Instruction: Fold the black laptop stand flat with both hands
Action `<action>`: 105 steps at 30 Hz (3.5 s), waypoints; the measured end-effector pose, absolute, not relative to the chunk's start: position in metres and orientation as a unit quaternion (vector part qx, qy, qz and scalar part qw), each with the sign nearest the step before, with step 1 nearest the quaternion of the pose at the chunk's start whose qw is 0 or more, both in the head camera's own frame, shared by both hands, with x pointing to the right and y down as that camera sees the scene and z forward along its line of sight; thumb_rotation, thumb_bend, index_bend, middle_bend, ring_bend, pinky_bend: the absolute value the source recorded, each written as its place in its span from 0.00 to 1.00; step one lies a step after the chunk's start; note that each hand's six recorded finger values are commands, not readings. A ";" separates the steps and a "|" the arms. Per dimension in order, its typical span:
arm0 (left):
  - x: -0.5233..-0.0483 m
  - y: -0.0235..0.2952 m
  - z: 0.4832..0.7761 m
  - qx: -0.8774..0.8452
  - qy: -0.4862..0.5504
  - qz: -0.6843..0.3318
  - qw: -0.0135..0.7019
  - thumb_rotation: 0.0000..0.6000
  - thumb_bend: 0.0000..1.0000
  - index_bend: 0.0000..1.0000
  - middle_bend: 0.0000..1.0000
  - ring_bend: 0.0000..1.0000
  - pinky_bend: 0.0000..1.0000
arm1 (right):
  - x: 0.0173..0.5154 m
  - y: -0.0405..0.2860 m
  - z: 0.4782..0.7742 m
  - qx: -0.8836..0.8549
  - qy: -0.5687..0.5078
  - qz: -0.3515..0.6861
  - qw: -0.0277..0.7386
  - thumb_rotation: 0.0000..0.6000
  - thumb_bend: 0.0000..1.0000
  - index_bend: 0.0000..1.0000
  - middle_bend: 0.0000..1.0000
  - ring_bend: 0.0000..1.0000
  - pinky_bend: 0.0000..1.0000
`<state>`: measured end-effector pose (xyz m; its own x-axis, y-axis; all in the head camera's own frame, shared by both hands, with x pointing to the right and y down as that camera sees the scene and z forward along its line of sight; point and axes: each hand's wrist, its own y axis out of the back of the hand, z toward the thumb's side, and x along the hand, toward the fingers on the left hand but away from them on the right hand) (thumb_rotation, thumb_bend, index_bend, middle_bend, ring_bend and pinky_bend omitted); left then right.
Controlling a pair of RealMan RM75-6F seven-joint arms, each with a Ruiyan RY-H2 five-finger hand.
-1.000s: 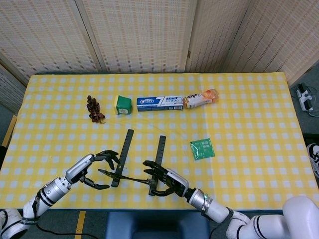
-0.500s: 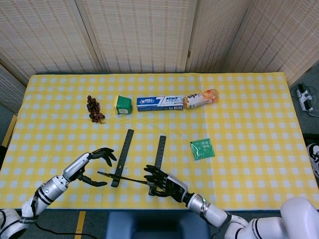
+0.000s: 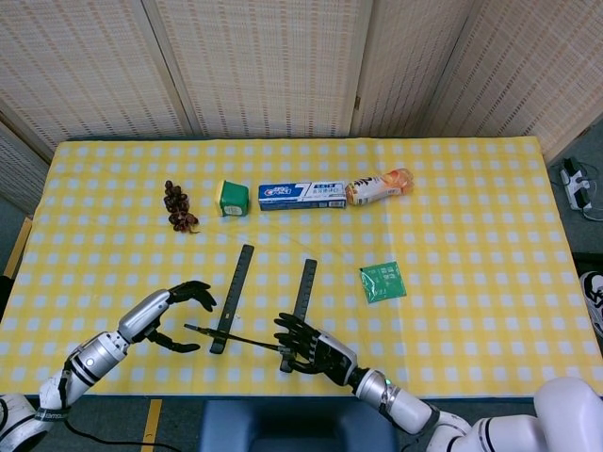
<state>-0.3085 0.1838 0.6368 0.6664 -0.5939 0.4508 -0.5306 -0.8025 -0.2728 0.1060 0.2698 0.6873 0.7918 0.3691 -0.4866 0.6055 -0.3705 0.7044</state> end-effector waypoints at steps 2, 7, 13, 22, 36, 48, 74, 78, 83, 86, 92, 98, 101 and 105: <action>-0.310 0.185 0.640 -0.908 0.301 -0.281 0.075 1.00 0.15 0.37 0.34 0.18 0.21 | 0.107 0.267 0.682 0.838 0.293 -0.124 0.443 1.00 0.32 0.00 0.05 0.08 0.00; -0.313 0.188 0.648 -0.900 0.280 -0.313 0.113 1.00 0.15 0.37 0.34 0.18 0.21 | 0.109 0.251 0.657 0.885 0.283 -0.117 0.350 1.00 0.32 0.00 0.05 0.06 0.00; -0.311 0.198 0.662 -0.891 0.266 -0.343 0.131 1.00 0.16 0.43 0.34 0.19 0.21 | 0.111 0.229 0.622 0.911 0.279 -0.097 0.288 1.00 0.32 0.00 0.05 0.06 0.00; -0.300 0.213 0.683 -0.884 0.266 -0.363 0.124 1.00 0.23 0.50 0.34 0.21 0.21 | 0.113 0.219 0.613 0.913 0.286 -0.090 0.277 1.00 0.32 0.00 0.04 0.05 0.00; -0.296 0.221 0.707 -0.871 0.289 -0.384 0.097 1.00 0.32 0.53 0.34 0.23 0.23 | 0.116 0.225 0.623 0.908 0.282 -0.101 0.293 1.00 0.32 0.00 0.04 0.04 0.00; -0.293 0.223 0.709 -0.872 0.297 -0.380 0.088 1.00 0.33 0.56 0.35 0.24 0.23 | 0.116 0.226 0.626 0.906 0.284 -0.105 0.296 1.00 0.32 0.00 0.04 0.04 0.00; -0.294 0.225 0.710 -0.870 0.300 -0.383 0.085 1.00 0.36 0.62 0.37 0.25 0.24 | 0.117 0.228 0.630 0.905 0.283 -0.109 0.299 1.00 0.32 0.00 0.04 0.03 0.00; -0.293 0.227 0.711 -0.871 0.297 -0.382 0.083 1.00 0.36 0.62 0.37 0.25 0.24 | 0.117 0.228 0.630 0.905 0.283 -0.109 0.299 1.00 0.32 0.00 0.04 0.03 0.00; -0.291 0.227 0.711 -0.872 0.298 -0.379 0.079 1.00 0.39 0.62 0.37 0.25 0.24 | 0.117 0.229 0.630 0.905 0.282 -0.110 0.300 1.00 0.32 0.00 0.04 0.03 0.00; -0.290 0.229 0.712 -0.874 0.296 -0.377 0.075 1.00 0.43 0.63 0.37 0.25 0.24 | 0.118 0.229 0.630 0.905 0.283 -0.110 0.299 1.00 0.32 0.00 0.04 0.03 0.00; -0.288 0.231 0.712 -0.876 0.293 -0.376 0.070 1.00 0.46 0.65 0.39 0.27 0.24 | 0.119 0.231 0.631 0.905 0.281 -0.113 0.298 1.00 0.32 0.00 0.04 0.03 0.00; -0.285 0.235 0.708 -0.879 0.290 -0.371 0.069 1.00 0.45 0.57 0.39 0.26 0.23 | 0.122 0.232 0.631 0.910 0.277 -0.119 0.283 1.00 0.32 0.00 0.04 0.03 0.00; -0.282 0.237 0.705 -0.882 0.288 -0.367 0.068 1.00 0.45 0.48 0.39 0.23 0.22 | 0.124 0.234 0.631 0.913 0.275 -0.123 0.274 1.00 0.32 0.00 0.04 0.03 0.00; -0.280 0.239 0.699 -0.885 0.285 -0.361 0.071 1.00 0.45 0.43 0.37 0.21 0.21 | 0.124 0.236 0.631 0.918 0.273 -0.128 0.259 1.00 0.32 0.00 0.04 0.03 0.00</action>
<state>-0.2798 0.2389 0.6986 0.5773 -0.5553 0.5986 -0.4531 -0.8278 -0.3309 0.1240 0.2355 0.6315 0.8188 0.4342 -0.3756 0.5666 -0.7167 0.4067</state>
